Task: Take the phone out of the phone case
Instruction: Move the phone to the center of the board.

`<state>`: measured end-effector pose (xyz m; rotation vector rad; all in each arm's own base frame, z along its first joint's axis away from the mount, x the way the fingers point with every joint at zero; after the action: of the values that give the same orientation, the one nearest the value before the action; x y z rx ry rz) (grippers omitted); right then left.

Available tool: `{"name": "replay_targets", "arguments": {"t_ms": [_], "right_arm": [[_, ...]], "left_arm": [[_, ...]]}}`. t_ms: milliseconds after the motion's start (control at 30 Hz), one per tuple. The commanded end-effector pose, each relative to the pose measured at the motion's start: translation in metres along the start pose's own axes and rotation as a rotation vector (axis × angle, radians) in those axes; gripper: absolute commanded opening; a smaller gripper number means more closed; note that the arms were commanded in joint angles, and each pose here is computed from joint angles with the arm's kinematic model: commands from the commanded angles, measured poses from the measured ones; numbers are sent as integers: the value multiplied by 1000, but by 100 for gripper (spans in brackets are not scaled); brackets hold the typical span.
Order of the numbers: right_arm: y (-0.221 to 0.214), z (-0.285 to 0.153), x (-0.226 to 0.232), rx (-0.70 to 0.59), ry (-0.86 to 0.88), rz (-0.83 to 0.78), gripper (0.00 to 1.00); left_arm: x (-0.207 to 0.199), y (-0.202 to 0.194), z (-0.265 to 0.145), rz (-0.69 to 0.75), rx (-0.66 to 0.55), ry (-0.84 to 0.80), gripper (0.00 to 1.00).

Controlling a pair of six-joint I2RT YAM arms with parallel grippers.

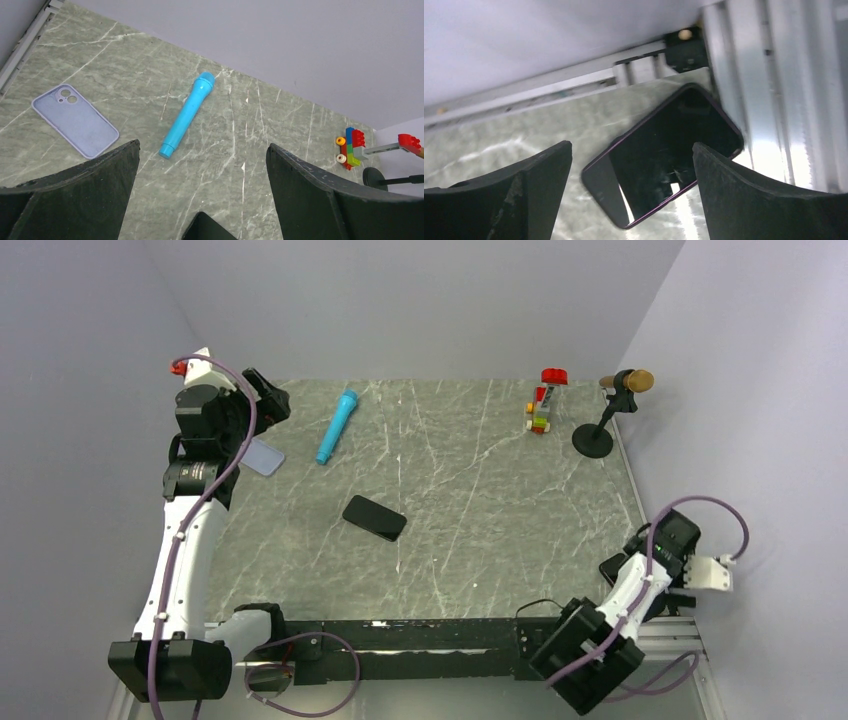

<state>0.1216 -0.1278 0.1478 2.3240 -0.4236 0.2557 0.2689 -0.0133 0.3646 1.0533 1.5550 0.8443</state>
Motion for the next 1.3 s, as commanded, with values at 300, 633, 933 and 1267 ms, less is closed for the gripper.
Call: {"name": "replay_targets", "arguments": {"t_ms": [300,633,933,1267], "right_arm": [[19,38,-34,26,-18,171,99],[17,43,-33,46,43,161,99],[22,42,-42,-6,-108,185,100],[17,44,-41,27,-64,164,100]], "left_arm": [[-7,2,0,19,-29,-48,99],[-8,3,-1,18,-32,-58,99],[-9,2,0,15,-25,-66,99],[-9,2,-1,17,-28,-69,99]]}}
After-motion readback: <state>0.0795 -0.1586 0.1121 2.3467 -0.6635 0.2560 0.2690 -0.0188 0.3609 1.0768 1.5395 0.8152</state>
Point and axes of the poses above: each gripper's point midway between its finger pads, its own z axis out along the fingers, its own x axis along the line the jaws close on, y = z × x, the point moved 10 cm from there along -z, back along the fingers, and after that the axes turned 5 degrees about z, right-handed, at the moved point
